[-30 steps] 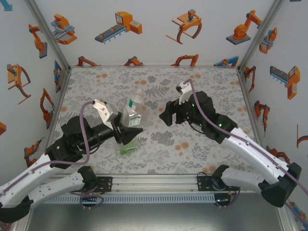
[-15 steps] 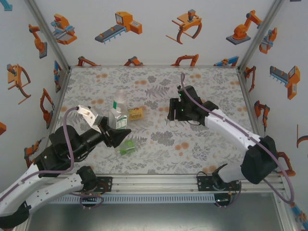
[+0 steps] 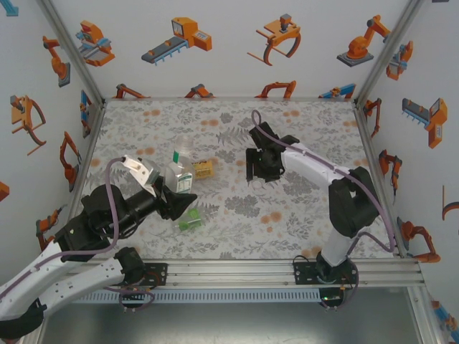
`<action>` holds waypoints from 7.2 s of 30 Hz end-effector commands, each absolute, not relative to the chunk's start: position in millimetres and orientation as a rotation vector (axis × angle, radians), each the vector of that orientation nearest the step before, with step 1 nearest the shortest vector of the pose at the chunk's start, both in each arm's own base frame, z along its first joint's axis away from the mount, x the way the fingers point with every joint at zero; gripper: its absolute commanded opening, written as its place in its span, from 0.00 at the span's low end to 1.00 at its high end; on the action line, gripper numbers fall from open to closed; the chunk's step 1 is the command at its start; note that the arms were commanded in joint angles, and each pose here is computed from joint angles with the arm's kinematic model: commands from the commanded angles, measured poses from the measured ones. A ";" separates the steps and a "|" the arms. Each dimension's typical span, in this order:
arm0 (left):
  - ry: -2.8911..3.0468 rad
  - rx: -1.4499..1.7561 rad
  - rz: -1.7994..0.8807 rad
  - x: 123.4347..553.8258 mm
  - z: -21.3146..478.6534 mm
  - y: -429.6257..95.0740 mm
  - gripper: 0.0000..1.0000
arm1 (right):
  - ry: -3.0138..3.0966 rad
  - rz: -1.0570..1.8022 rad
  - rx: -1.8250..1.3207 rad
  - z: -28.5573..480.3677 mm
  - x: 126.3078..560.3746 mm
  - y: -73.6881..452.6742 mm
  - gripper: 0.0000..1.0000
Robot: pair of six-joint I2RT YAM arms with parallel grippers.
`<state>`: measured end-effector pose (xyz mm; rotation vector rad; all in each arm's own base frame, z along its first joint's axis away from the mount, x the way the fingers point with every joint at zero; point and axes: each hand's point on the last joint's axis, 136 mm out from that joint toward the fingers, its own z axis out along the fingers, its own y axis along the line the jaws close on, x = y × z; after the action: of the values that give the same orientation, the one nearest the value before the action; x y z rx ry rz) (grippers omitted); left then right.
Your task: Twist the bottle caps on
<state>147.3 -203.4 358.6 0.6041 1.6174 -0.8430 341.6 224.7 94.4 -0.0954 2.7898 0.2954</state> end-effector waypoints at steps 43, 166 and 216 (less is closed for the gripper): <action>1.541 0.466 -0.950 146.5 375.9 -194.9 0.00 | 2.835 0.083 -0.085 35.2 354.0 211.8 0.42; 1.603 0.504 -0.993 168.2 366.3 -239.2 0.01 | 2.825 0.680 0.359 12.9 236.3 201.9 0.42; 1.620 0.452 -1.001 166.1 355.3 -228.2 0.01 | 2.938 0.061 -0.218 20.8 218.9 247.7 0.46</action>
<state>164.9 -229.2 350.6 0.4774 1.6363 -0.9849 225.2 253.9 24.2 -0.2291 2.9322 0.0989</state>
